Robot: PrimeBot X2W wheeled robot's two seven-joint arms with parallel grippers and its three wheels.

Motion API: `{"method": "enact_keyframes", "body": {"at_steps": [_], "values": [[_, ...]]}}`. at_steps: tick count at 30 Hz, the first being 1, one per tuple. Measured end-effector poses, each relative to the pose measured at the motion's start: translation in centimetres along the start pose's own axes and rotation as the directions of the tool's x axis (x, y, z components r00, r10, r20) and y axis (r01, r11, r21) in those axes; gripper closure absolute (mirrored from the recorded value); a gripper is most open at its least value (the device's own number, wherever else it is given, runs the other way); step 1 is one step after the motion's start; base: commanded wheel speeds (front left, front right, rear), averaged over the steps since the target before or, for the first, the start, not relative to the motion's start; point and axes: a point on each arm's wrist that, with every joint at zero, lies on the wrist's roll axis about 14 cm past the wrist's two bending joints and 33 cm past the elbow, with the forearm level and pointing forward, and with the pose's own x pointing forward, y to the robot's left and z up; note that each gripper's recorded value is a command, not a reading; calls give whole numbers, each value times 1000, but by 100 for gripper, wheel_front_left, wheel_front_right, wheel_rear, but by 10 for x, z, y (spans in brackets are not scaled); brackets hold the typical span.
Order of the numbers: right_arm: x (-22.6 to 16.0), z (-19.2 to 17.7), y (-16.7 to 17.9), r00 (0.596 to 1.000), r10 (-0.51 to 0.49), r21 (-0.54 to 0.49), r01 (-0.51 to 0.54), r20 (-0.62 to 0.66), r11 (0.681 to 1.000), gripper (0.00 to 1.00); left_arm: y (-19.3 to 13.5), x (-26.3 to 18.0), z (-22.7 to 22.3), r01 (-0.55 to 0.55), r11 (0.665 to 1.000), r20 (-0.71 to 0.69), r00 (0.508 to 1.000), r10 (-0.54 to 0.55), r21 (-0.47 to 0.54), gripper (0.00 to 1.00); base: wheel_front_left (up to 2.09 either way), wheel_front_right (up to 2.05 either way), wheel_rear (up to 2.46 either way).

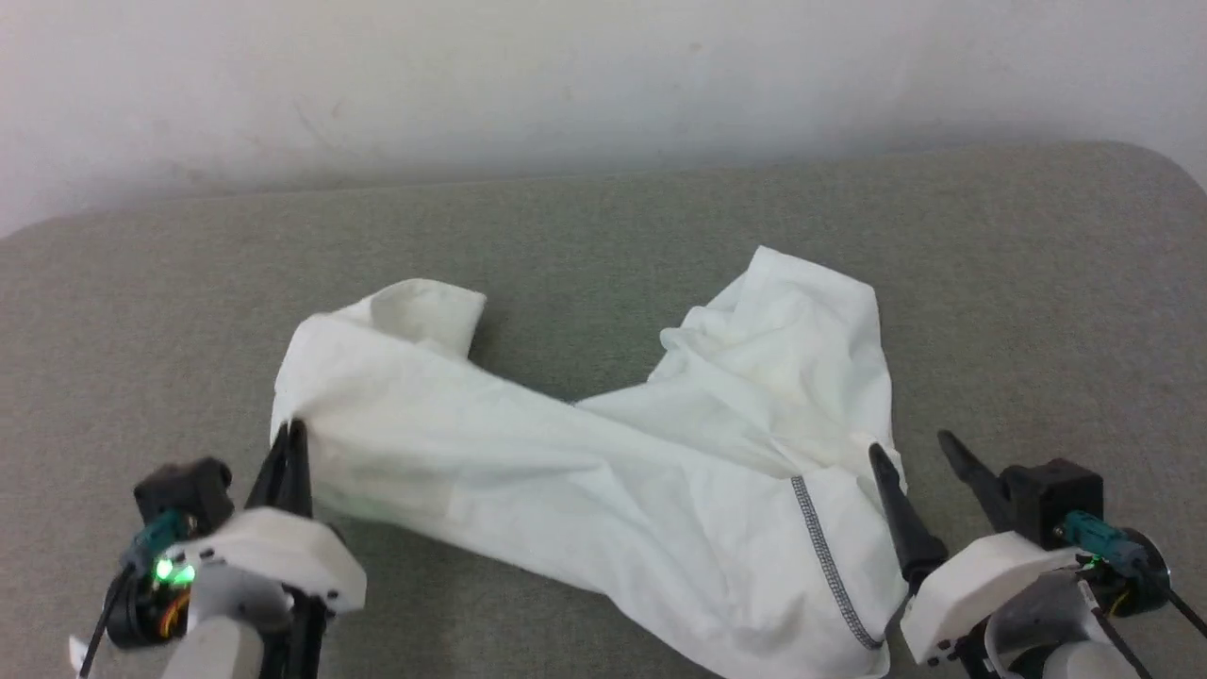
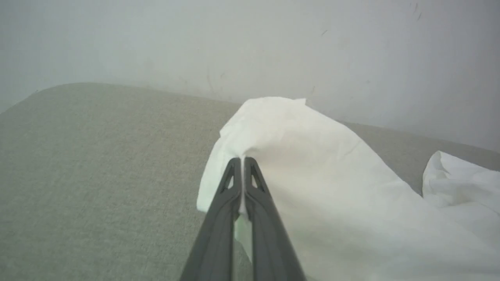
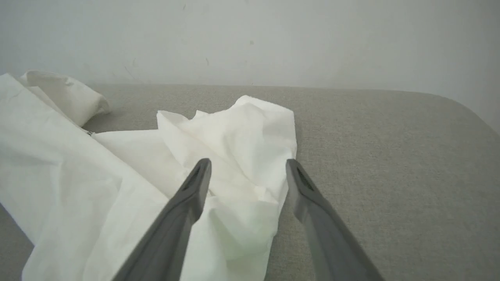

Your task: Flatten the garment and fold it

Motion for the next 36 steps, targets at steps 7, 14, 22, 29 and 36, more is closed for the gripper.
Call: {"method": "enact_keyframes", "body": {"at_steps": [7, 14, 22, 29, 36], "values": [[5, -29, 17, 990, 56, -2, -57, -131, 998, 0, 28, -79, -77, -122, 992, -288, 952, 108, -31, 100, 0, 0, 0], [28, -5, 49, 969, 188, -118, -208, -158, 971, 0, 16, -77, -5, -83, 995, 55, 995, 86, -54, 0, 0, 0, 0], [53, -28, 69, 880, 237, -274, -368, -411, 889, 0, 3, -93, 28, -35, 999, 212, 977, 36, -8, 0, 0, 0, 0], [77, -64, 67, 801, 187, -321, -426, -569, 846, 0, 8, -101, 19, -74, 997, 198, 977, 78, -29, 0, 0, 0, 0], [108, -72, 49, 792, 133, -368, -415, -595, 832, 100, 28, -107, 13, -145, 989, 180, 972, 149, -38, 0, 0, 0, 0]]}}
